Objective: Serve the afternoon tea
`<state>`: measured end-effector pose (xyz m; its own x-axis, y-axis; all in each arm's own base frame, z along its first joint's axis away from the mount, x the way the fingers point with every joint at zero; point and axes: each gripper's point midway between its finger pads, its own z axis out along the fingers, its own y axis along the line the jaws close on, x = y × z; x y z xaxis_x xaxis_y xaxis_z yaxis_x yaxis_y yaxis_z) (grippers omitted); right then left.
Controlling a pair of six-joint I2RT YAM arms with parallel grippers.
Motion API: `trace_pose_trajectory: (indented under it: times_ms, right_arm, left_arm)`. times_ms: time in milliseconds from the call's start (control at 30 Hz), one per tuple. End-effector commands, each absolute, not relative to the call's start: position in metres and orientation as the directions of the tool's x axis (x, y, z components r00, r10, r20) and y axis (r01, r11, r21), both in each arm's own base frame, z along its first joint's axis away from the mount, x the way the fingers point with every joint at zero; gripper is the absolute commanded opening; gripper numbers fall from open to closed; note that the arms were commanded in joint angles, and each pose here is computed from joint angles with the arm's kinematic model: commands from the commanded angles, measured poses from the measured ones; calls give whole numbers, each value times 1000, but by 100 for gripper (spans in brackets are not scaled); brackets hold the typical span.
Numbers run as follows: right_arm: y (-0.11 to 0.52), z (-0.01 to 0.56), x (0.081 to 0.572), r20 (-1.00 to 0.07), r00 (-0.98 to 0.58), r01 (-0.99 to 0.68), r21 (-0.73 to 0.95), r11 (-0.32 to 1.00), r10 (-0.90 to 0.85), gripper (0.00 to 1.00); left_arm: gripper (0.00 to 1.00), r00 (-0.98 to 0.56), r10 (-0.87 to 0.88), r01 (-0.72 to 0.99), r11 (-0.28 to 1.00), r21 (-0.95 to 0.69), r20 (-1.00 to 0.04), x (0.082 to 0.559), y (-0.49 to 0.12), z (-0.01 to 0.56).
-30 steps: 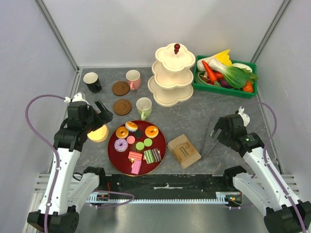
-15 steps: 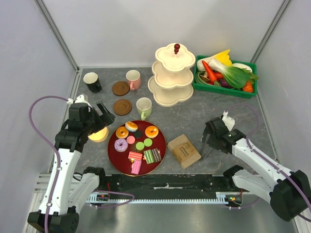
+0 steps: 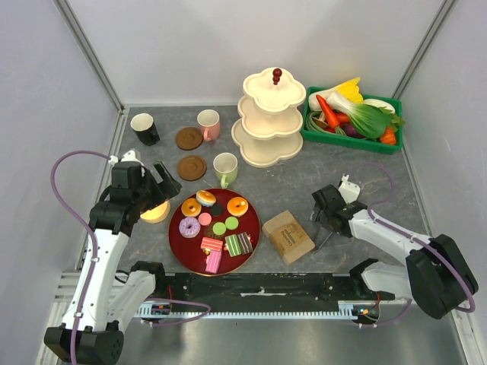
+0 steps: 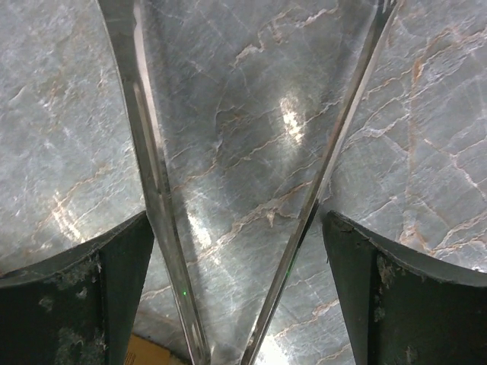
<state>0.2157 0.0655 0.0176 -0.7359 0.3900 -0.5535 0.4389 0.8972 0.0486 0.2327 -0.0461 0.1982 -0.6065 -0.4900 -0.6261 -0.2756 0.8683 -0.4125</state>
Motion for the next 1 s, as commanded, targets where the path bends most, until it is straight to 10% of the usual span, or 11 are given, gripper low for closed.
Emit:
trace_pose_trajectory:
  times_ms: [0,600,967]
  right_arm:
    - [59,10,221,-586,-709,470,21,883,391,98]
    - [53,4,214,-585,-719,468,-5,884,377,71]
    - [67,112,237,-681,-645,357,133,924,347,64]
  left_arm:
    - [98,-590,-471,-243,878,-413,-656,234,-45,207]
    - [98,-587,-473,-245,877,-413,-657,235,-45,209]
    - [98,-582,-473,-244,877,-413,-661,236,-45,211]
